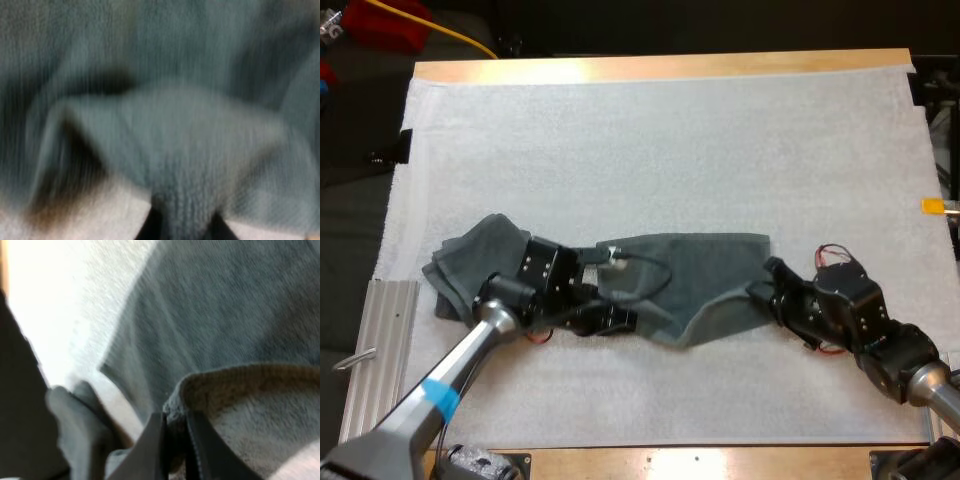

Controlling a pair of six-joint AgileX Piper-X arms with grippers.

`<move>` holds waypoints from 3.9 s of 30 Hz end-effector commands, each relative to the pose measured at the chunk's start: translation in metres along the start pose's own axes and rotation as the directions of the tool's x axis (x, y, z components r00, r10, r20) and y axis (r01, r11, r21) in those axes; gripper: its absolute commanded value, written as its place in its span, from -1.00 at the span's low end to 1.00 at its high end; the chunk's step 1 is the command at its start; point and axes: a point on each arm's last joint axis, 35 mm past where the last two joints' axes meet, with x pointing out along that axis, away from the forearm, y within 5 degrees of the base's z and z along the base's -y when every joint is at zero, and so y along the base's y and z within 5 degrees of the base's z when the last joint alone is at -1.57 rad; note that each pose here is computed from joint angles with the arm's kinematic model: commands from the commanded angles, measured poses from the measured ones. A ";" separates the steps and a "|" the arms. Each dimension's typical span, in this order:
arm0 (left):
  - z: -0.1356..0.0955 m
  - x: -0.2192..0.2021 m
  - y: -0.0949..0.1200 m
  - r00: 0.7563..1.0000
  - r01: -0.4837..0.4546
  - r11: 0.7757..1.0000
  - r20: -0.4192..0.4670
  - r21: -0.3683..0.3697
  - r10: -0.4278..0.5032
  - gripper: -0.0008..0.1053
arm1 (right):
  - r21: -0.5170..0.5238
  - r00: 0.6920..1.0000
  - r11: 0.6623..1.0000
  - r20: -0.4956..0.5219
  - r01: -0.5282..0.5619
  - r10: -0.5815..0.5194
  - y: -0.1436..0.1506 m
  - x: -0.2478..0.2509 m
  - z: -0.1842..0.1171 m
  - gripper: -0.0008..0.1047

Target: Pick towel from pile, fold and stack

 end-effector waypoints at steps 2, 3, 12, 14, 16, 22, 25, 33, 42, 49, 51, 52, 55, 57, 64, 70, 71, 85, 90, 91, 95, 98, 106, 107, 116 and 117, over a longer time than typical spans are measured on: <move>0.013 -0.001 0.000 0.999 0.040 0.998 0.001 -0.049 -0.040 -0.95 | 0.013 1.000 1.000 -0.007 -0.025 0.025 0.001 0.002 0.006 -0.97; 0.020 0.000 0.002 0.998 0.055 0.995 -0.004 -0.080 -0.055 -0.95 | 0.019 1.000 1.000 -0.001 -0.024 0.024 -0.001 0.003 0.009 -0.97; 0.058 0.007 0.020 0.989 0.130 0.953 -0.028 -0.273 -0.143 -0.95 | 0.050 0.997 0.998 0.064 -0.038 0.034 -0.007 0.012 0.024 -0.97; 0.064 0.008 0.024 0.988 0.137 0.944 -0.030 -0.299 -0.153 -0.94 | 0.058 0.997 0.998 0.068 -0.032 0.028 -0.009 0.015 0.027 -0.97; 0.068 0.010 0.028 0.987 0.140 0.935 -0.031 -0.325 -0.158 -0.93 | 0.062 0.997 0.998 0.075 -0.034 0.029 -0.012 0.020 0.029 -0.97; 0.078 0.016 0.040 0.982 0.163 0.897 -0.018 -0.412 -0.187 -0.93 | 0.065 0.993 0.998 0.117 -0.010 0.003 -0.016 0.029 0.032 -0.97; 0.082 0.018 0.042 0.982 0.172 0.888 -0.002 -0.427 -0.191 -0.93 | 0.078 0.988 0.997 0.151 0.012 -0.024 -0.018 0.031 0.033 -0.97; 0.089 0.018 0.042 0.986 0.164 0.874 0.056 -0.457 -0.155 -0.93 | 0.095 0.971 0.994 0.230 0.046 -0.066 -0.020 0.030 0.036 -0.97; 0.089 0.018 0.044 0.992 0.121 0.879 0.078 -0.461 -0.096 -0.93 | 0.097 0.964 0.994 0.252 0.056 -0.079 -0.020 0.030 0.037 -0.97; 0.090 0.018 0.044 0.992 0.121 0.881 0.084 -0.457 -0.093 -0.50 | 0.096 0.964 0.994 0.254 0.053 -0.076 -0.020 0.030 0.037 -0.92; 0.090 0.018 0.043 0.992 0.126 0.882 0.083 -0.455 -0.099 -0.11 | 0.093 0.964 0.995 0.258 0.045 -0.067 -0.019 0.030 0.038 -0.77; 0.090 0.018 0.043 0.991 0.132 0.882 0.079 -0.452 -0.108 0.07 | 0.092 0.964 0.995 0.260 0.039 -0.061 -0.018 0.030 0.038 -0.69; 0.091 0.017 0.041 0.988 0.157 0.899 0.079 -0.409 -0.137 0.36 | 0.074 0.962 0.997 0.271 0.000 -0.020 -0.014 0.029 0.040 -0.24; 0.091 0.014 0.038 0.984 0.174 0.913 0.090 -0.368 -0.151 0.29 | 0.009 0.957 1.000 0.288 -0.028 0.025 -0.009 0.029 0.042 0.04; 0.092 -0.012 0.017 0.969 0.197 0.963 0.185 -0.184 -0.163 0.28 | -0.170 0.957 0.985 0.274 -0.044 0.090 -0.003 0.028 0.043 0.21; 0.084 -0.037 -0.003 0.952 0.206 0.978 0.238 -0.041 -0.191 0.28 | -0.237 0.972 0.971 0.218 -0.033 0.086 -0.005 0.027 0.040 0.21; 0.083 -0.040 -0.006 0.950 0.208 0.978 0.244 -0.030 -0.194 0.28 | -0.251 0.974 0.968 0.214 -0.021 0.077 -0.005 0.026 0.040 0.21; 0.044 -0.089 -0.036 0.940 0.144 0.984 0.296 0.106 -0.170 0.28 | -0.396 0.988 0.912 0.149 0.107 -0.052 -0.008 -0.010 0.025 0.21; 0.023 -0.108 -0.045 0.935 0.083 0.986 0.331 0.144 -0.127 0.28 | -0.412 0.987 0.900 0.128 0.138 -0.093 -0.010 -0.022 0.019 0.21; 0.020 -0.111 -0.046 0.935 0.077 0.986 0.334 0.150 -0.123 0.28 | -0.421 0.987 0.896 0.125 0.142 -0.098 -0.011 -0.024 0.018 0.21; 0.004 -0.123 -0.053 0.930 0.076 0.984 0.343 0.164 -0.129 0.28 | -0.430 0.985 0.887 0.104 0.167 -0.135 -0.011 -0.033 0.014 0.21; -0.007 -0.131 -0.057 0.927 0.078 0.982 0.349 0.174 -0.136 0.28 | -0.469 0.983 0.864 0.098 0.182 -0.154 -0.008 -0.041 0.013 0.21; -0.037 -0.151 -0.067 0.913 0.084 0.973 0.376 0.215 -0.161 0.28 | -0.574 0.958 0.770 0.117 0.280 -0.261 0.012 -0.066 0.017 0.21; -0.039 -0.152 -0.067 0.912 0.080 0.973 0.377 0.217 -0.159 0.28 | -0.590 0.957 0.756 0.120 0.284 -0.266 0.015 -0.069 0.018 0.21; -0.043 -0.154 -0.067 0.913 0.065 0.975 0.382 0.211 -0.144 0.28 | -0.636 0.937 0.690 0.185 0.345 -0.297 0.026 -0.079 0.027 0.21; -0.043 -0.154 -0.067 0.913 0.065 0.975 0.382 0.211 -0.144 0.28 | -0.636 0.932 0.684 0.193 0.357 -0.307 0.025 -0.079 0.029 0.21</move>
